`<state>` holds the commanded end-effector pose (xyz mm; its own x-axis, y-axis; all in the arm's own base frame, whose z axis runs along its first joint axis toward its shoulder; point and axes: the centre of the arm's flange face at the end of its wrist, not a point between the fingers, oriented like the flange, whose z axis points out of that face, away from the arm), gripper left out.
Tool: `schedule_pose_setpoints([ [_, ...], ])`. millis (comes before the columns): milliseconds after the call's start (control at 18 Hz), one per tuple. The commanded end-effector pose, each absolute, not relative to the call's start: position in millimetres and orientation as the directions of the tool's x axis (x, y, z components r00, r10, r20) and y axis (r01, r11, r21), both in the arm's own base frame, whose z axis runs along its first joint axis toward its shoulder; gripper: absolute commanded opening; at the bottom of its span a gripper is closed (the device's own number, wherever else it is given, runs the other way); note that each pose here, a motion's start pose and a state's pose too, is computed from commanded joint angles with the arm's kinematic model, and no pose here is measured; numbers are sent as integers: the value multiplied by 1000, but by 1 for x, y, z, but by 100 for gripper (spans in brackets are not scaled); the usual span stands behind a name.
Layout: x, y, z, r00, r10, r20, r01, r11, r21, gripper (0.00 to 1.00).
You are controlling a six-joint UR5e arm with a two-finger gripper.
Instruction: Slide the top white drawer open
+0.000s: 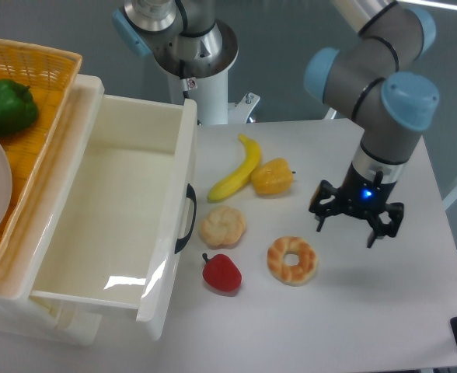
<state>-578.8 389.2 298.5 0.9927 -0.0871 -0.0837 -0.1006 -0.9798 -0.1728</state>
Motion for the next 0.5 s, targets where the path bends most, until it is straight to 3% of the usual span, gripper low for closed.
schedule_pose_setpoints([
  [500, -602, 395, 239, 960, -269, -72, -266, -963, 52, 100],
])
